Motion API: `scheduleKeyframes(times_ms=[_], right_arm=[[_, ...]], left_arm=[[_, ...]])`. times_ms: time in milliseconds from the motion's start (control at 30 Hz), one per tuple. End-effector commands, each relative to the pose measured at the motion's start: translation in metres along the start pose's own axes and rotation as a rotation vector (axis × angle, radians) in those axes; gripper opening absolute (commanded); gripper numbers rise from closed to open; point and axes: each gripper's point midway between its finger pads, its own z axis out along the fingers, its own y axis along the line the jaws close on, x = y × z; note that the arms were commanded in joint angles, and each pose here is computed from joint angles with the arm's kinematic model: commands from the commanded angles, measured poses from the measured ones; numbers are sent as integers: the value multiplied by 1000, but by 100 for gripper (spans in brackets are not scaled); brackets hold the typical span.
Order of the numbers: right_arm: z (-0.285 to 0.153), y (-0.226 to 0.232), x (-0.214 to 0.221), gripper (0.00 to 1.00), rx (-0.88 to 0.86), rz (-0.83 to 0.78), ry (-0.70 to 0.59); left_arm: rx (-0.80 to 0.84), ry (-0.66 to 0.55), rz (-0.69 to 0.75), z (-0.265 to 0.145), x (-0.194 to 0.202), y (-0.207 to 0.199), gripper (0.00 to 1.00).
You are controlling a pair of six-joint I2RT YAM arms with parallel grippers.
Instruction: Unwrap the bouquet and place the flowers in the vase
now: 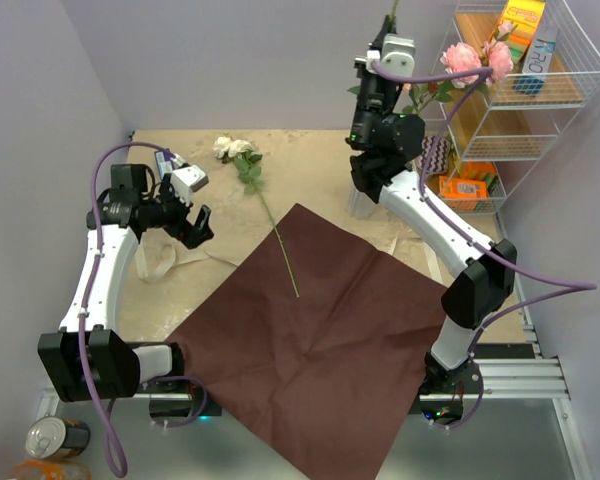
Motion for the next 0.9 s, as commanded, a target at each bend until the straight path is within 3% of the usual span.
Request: scheduleKeyframes(times_ms=[0,367,867], right_arm=[[13,-54,-47,0,162,9,-131],[-5,-78,-27,0,218,-46,-133],[-19,-78,16,0,237,-68,-77]], left_arm=[[-10,-40,25,-6,-17,7,99],[-9,-38,31,-7,-19,7,99],[-5,-14,55,-11,-13,4,99]])
